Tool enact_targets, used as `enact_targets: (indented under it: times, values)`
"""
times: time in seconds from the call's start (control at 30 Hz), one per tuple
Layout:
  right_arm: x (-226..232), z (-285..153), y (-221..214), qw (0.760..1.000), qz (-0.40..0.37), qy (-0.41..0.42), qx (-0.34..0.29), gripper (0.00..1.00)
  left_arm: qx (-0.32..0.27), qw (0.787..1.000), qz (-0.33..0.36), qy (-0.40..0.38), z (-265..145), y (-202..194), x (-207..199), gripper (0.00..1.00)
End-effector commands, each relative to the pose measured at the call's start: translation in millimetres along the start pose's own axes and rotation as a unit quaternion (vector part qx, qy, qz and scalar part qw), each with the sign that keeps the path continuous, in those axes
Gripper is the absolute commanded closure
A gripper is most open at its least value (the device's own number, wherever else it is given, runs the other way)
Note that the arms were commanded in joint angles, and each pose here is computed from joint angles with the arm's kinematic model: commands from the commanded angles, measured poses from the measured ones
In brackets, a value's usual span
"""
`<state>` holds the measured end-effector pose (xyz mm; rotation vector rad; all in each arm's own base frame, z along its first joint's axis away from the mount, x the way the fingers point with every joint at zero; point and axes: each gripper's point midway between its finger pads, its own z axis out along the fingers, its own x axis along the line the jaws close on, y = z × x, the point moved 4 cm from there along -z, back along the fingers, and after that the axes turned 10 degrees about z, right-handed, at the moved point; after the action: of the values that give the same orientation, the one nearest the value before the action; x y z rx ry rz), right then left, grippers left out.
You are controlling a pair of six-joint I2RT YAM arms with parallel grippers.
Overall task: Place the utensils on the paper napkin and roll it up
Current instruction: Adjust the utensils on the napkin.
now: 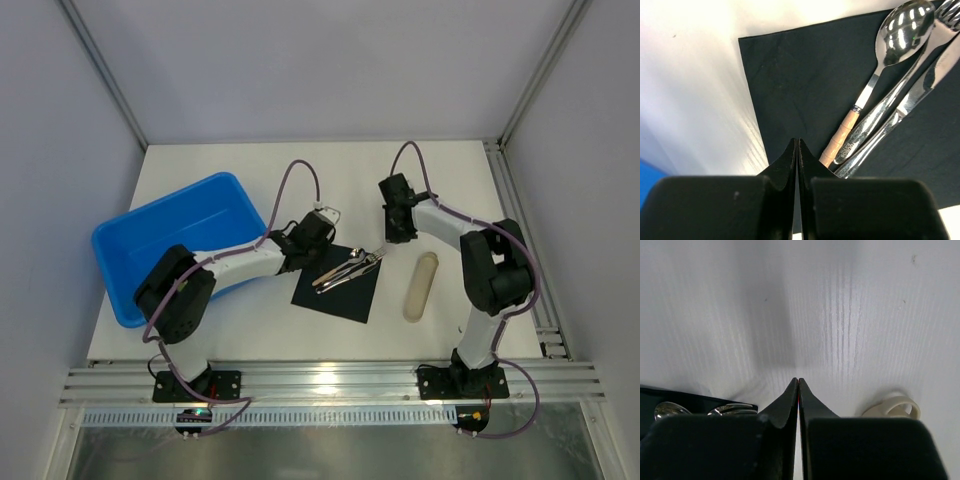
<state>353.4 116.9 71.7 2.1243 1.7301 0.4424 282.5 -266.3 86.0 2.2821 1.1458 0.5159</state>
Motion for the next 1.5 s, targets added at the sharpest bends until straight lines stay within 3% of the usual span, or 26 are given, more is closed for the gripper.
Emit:
enact_targets:
  times: [0.0, 0.73, 1.23, 1.47]
  values:
    - [14, 3, 10, 1.0, -0.01, 0.025, -0.012, 0.96, -0.035, 0.999, -0.002, 0.008, 6, 23, -1, 1.0]
    - [40, 4, -8, 0.996, -0.048, 0.073, 0.004, 0.96, -0.018, 1.0, 0.001, -0.018, 26, 13, -12, 1.0]
    - [44, -6, -11, 0.995, -0.052, 0.082, -0.002, 0.96, -0.025, 1.0, -0.003, -0.009, 18, 17, -8, 1.0]
    - [18, -38, 10, 0.997, -0.019, 0.016, -0.071, 0.96, -0.062, 0.996, -0.043, 0.05, -19, 34, 13, 0.97]
